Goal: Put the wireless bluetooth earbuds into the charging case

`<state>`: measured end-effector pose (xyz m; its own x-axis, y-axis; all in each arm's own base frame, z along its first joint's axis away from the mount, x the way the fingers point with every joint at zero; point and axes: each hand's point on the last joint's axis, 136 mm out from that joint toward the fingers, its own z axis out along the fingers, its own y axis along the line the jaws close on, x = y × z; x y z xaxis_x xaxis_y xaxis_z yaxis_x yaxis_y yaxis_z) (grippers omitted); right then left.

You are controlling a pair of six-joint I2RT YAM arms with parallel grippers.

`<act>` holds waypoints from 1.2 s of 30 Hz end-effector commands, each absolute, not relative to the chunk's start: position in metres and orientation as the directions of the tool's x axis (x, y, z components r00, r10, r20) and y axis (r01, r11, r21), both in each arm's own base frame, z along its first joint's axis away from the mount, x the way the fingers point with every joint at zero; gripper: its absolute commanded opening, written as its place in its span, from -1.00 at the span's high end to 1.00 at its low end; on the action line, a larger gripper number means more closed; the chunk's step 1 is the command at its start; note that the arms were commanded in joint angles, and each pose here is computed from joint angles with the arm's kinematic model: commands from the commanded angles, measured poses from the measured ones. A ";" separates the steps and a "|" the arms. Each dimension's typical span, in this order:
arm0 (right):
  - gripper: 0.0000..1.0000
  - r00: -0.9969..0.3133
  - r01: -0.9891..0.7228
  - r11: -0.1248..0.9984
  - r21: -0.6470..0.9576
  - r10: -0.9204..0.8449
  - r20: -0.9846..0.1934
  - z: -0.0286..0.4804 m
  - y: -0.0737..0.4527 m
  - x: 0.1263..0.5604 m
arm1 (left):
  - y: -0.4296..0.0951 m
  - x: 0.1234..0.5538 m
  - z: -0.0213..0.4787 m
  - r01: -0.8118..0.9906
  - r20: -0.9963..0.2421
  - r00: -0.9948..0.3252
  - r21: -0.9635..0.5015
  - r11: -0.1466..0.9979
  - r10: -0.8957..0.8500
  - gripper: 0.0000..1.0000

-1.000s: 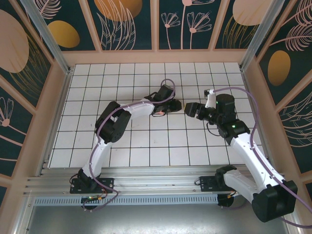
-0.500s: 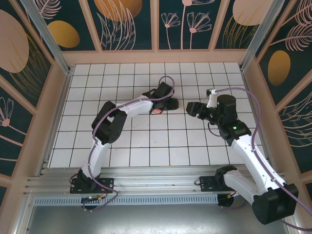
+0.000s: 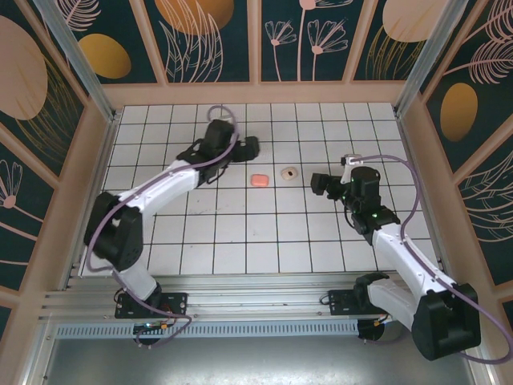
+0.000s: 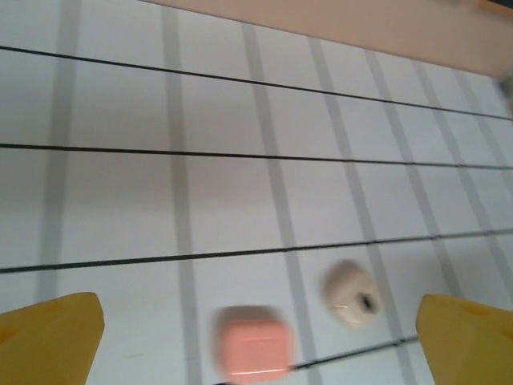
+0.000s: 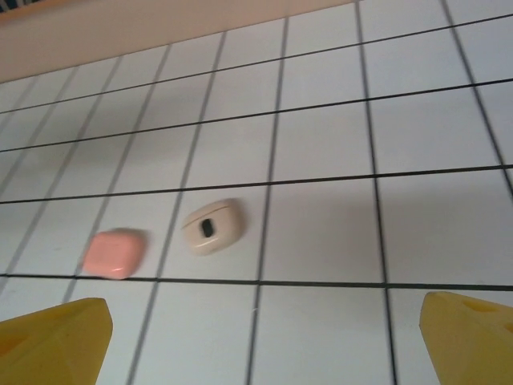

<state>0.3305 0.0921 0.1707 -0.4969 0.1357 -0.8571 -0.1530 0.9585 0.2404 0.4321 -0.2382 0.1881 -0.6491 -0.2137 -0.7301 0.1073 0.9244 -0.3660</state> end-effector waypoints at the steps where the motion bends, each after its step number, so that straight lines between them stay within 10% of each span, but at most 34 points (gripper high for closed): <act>1: -0.98 -0.370 -0.081 0.988 0.132 0.093 -0.924 0.175 0.063 0.349 | -0.186 0.427 0.192 0.004 -0.812 -0.549 -0.239 0.971 -0.197 -0.97; 14: -0.98 -0.257 0.083 0.995 0.058 0.078 -0.963 0.141 -0.006 0.347 | -0.016 0.370 0.174 -0.415 -0.958 -0.193 -0.116 0.902 -0.212 -0.98; 36: -0.98 -0.095 -0.071 0.995 0.067 0.060 -0.994 0.149 0.005 0.357 | 0.027 0.310 0.180 -0.470 -0.996 -0.018 -0.073 0.880 -0.092 -0.98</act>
